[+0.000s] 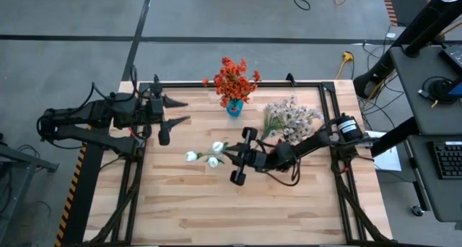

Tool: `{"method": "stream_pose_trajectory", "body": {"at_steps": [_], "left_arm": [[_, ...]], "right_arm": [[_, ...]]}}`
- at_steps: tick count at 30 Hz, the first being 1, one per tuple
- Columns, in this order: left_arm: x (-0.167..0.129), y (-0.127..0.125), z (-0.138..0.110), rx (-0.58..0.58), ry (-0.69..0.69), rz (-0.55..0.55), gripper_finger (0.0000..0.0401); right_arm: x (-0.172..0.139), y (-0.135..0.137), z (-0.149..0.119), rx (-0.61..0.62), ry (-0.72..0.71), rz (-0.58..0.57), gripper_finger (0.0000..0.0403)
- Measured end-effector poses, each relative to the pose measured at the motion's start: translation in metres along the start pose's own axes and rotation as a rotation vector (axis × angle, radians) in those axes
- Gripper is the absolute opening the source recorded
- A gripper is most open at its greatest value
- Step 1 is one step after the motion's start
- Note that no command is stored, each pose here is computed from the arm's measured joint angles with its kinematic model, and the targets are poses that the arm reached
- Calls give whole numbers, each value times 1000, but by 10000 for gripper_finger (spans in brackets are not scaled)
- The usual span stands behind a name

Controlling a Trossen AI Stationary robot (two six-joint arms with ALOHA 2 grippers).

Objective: Sort flowers into vase by color
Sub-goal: Put the white flower into the transparent vase

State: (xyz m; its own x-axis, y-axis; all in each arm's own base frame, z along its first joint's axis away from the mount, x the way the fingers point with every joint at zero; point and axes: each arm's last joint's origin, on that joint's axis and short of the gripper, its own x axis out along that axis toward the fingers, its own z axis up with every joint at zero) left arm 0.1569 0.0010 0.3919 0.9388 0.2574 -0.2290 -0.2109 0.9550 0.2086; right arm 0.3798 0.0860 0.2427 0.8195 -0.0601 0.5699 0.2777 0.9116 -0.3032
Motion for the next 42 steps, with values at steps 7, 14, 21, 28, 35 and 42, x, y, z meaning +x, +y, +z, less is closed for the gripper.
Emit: {"method": "stream_pose_trajectory", "body": {"at_steps": [7,14,21,28,35,42], "left_arm": [[11,-13,2,66,-54,-329,173],[28,-19,7,130,-112,-337,173],[40,-22,11,144,-145,-330,173],[37,-23,11,155,-165,-394,173],[25,-21,19,143,-268,-474,173],[36,-25,21,140,-283,-470,173]], "right_arm": [[14,0,4,-78,-32,-29,17],[40,-8,19,-110,42,11,17],[77,-18,44,-139,157,75,17],[89,-20,52,-189,198,89,17],[88,-21,50,-234,212,84,17],[90,-27,45,-245,235,72,17]]}}
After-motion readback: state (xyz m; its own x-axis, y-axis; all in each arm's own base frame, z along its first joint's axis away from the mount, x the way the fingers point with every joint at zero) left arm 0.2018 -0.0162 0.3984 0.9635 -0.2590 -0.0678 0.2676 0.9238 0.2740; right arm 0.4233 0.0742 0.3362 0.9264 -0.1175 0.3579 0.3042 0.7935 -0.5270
